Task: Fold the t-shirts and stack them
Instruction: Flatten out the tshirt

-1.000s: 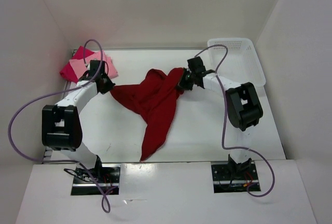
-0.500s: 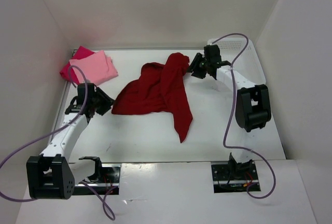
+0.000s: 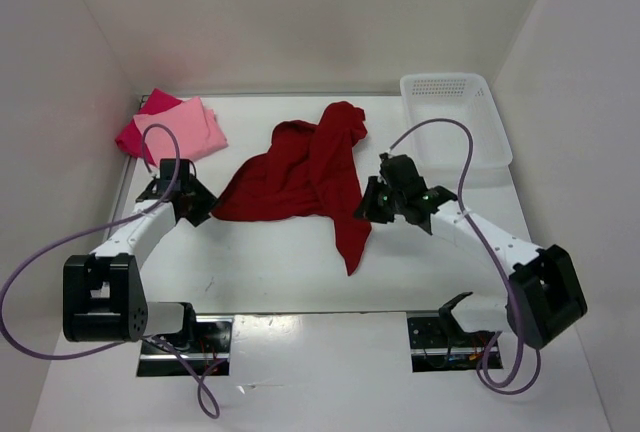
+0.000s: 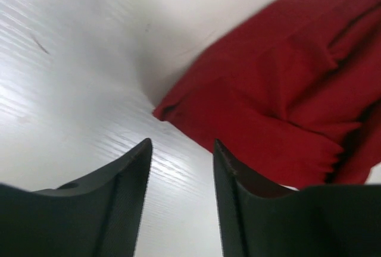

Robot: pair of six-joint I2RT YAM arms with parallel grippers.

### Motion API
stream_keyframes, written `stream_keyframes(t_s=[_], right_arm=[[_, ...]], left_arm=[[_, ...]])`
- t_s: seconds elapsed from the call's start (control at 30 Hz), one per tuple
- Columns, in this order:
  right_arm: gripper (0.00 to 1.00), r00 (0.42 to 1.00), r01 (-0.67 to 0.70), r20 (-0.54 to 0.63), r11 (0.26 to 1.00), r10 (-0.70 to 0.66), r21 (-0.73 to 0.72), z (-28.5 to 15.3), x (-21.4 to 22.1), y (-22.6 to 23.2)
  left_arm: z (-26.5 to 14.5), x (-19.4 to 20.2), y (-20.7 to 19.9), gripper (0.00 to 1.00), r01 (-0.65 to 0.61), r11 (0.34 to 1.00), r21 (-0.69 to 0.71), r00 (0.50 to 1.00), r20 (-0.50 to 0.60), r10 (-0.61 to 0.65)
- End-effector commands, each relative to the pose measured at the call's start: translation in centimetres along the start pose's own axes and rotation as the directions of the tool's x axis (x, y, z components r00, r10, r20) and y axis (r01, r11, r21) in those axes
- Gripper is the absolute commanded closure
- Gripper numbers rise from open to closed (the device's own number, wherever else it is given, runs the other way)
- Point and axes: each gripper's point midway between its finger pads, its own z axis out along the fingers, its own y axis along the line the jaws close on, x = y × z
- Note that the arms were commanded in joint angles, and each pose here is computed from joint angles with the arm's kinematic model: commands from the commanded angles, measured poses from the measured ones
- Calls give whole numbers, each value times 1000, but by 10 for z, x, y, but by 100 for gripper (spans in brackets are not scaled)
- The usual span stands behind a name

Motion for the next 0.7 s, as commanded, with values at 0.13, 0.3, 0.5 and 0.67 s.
stream_keyframes(t_s=[0.13, 0.3, 0.5, 0.67], right_arm=[[78, 999, -33, -17, 999, 33, -9, -12, 23, -12], [69, 997, -45, -64, 998, 43, -34, -2, 36, -5], [59, 988, 78, -134, 995, -70, 55, 4, 72, 4], [55, 988, 112, -122, 987, -98, 112, 1, 78, 4]], left_arm=[[-3, -14, 15, 54, -53, 997, -61, 992, 111, 59], [28, -14, 21, 48, -88, 990, -109, 991, 88, 98], [51, -18, 16, 50, -84, 990, -118, 992, 84, 94], [54, -24, 11, 59, -73, 990, -117, 992, 99, 85]])
